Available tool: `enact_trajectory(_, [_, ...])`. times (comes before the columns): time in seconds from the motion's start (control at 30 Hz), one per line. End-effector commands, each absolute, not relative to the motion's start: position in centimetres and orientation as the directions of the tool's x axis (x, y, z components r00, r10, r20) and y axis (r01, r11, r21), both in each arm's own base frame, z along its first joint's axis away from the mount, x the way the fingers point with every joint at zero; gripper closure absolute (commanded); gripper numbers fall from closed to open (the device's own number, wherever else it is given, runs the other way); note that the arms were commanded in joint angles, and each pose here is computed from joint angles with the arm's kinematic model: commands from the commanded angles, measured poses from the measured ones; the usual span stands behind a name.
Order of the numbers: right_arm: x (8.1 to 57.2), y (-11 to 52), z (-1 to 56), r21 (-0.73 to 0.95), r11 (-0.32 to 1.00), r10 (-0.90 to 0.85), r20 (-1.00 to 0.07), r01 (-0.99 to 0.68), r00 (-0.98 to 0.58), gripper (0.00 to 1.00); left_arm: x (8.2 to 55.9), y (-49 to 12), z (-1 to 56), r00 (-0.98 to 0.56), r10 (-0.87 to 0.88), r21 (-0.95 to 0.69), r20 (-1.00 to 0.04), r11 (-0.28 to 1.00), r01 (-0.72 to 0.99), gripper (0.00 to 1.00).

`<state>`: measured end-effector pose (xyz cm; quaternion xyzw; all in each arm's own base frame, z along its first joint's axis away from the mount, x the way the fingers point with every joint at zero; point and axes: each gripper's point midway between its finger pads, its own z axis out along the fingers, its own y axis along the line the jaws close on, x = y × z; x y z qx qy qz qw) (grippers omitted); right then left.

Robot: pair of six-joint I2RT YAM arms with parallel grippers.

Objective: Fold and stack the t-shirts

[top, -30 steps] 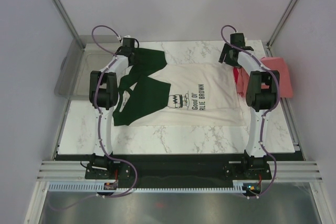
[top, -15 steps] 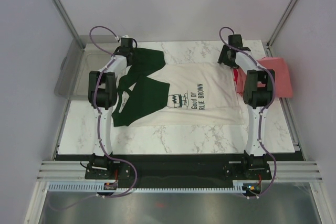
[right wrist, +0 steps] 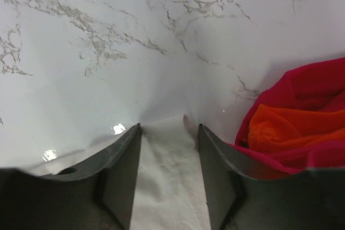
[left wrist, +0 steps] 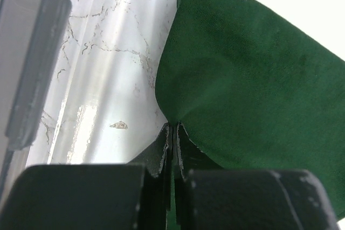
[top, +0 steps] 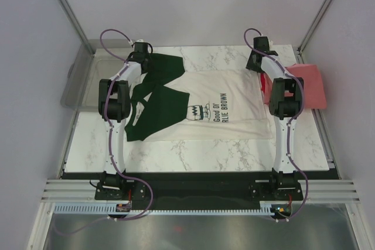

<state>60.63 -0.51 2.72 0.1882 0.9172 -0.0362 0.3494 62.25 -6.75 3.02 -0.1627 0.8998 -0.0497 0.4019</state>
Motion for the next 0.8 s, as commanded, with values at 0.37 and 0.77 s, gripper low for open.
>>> enact_trajectory(0.37, [60.4, 0.4, 3.5, -0.075, 0.935, 0.212, -0.669, 0.348, -0.713, 1.00, 62.8, -7.6, 5.3, -0.601, -0.299, -0.211, -0.742, 0.954, -0.214, 0.98])
enact_trajectory(0.77, [59.9, 0.8, 6.9, -0.029, 0.938, 0.230, -0.694, 0.346, -0.683, 1.00, 62.6, -9.5, 10.0, -0.556, -0.231, -0.180, -0.798, 0.973, -0.146, 0.98])
